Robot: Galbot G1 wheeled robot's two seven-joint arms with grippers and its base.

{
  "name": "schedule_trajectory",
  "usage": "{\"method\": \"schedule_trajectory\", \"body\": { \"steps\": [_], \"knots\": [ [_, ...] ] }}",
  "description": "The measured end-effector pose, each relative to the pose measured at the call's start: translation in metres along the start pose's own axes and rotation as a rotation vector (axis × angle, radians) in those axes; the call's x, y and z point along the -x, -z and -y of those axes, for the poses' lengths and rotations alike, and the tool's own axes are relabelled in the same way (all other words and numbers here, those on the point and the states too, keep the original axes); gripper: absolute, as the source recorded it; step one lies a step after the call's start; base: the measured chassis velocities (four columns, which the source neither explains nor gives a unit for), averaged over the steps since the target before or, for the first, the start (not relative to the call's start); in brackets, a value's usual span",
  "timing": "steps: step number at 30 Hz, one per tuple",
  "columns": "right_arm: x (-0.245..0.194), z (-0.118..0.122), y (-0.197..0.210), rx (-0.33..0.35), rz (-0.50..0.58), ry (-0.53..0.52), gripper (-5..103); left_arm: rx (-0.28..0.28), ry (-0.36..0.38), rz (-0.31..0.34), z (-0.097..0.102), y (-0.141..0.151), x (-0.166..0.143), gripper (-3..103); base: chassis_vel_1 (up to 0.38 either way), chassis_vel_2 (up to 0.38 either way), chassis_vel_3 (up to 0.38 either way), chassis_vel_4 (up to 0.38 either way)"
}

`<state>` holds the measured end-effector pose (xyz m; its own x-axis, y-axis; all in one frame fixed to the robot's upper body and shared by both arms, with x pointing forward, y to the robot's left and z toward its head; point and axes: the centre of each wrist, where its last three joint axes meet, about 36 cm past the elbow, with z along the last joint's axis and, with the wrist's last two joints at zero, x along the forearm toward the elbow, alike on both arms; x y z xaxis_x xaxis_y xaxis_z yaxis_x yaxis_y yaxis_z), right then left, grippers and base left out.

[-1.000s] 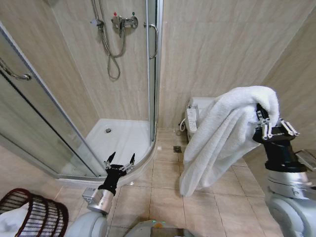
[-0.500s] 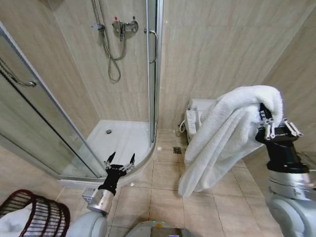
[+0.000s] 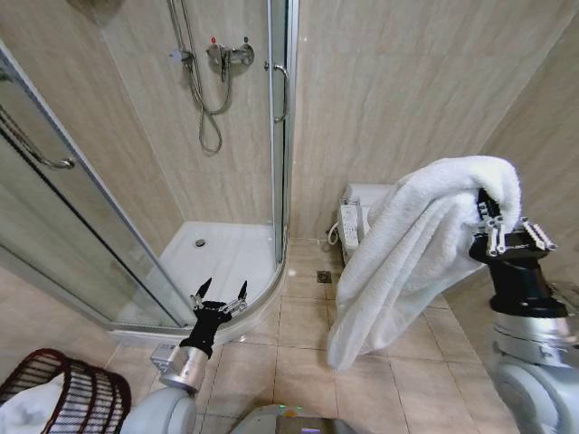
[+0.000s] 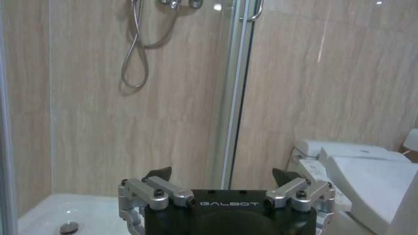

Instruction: Discard the used towel into the hamper.

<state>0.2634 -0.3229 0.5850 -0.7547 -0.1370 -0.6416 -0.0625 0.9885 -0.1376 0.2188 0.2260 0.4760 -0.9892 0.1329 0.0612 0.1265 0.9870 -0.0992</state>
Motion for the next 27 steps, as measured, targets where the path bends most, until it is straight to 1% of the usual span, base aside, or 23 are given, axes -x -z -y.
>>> {"method": "schedule_trajectory", "body": {
  "steps": [27],
  "knots": [
    [0.0007,0.0003,0.0002,-0.003,-0.005,-0.003,7,0.000,0.000,0.000,0.0000,0.0000,0.0000,100,0.000,0.000,0.000,0.000]
  ]
}}
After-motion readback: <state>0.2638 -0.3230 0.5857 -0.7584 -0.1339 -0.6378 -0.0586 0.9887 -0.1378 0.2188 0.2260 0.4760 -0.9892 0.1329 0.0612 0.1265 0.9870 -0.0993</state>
